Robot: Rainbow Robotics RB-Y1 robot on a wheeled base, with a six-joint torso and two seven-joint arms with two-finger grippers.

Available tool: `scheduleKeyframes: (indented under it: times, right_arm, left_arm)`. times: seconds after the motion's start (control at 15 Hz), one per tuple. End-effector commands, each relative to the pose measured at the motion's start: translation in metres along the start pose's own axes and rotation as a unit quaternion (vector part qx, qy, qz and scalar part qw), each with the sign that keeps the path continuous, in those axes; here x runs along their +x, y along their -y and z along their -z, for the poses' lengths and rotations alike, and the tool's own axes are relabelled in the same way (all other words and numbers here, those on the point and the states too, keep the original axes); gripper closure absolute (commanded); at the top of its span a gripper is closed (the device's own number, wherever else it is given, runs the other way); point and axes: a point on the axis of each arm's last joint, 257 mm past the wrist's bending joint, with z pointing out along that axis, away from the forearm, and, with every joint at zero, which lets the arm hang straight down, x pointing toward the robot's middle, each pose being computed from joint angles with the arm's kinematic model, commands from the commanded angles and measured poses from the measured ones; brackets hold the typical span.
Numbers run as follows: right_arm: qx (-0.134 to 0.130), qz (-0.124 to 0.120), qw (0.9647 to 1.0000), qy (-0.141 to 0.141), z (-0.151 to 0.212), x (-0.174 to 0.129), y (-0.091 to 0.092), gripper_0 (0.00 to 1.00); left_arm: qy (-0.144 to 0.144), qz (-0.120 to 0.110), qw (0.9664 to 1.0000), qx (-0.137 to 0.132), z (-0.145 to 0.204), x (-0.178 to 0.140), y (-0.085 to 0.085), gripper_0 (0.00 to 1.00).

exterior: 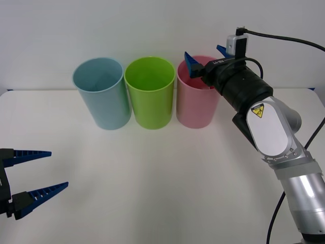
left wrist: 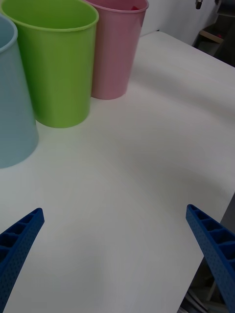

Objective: Put cans in the blue bin and PET bottles in the pink bin and trash in the green bin.

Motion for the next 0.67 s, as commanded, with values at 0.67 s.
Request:
scheduleKeyframes:
  times: [0.67]
  right_arm:
    - [-0.141, -0.003, 0.9887, -0.052, 0.147, -0.041, -0.024, 0.0]
  left_arm:
    - [0.0, 0.0, 1.0, 0.0, 0.0, 0.0, 0.0, 0.0]
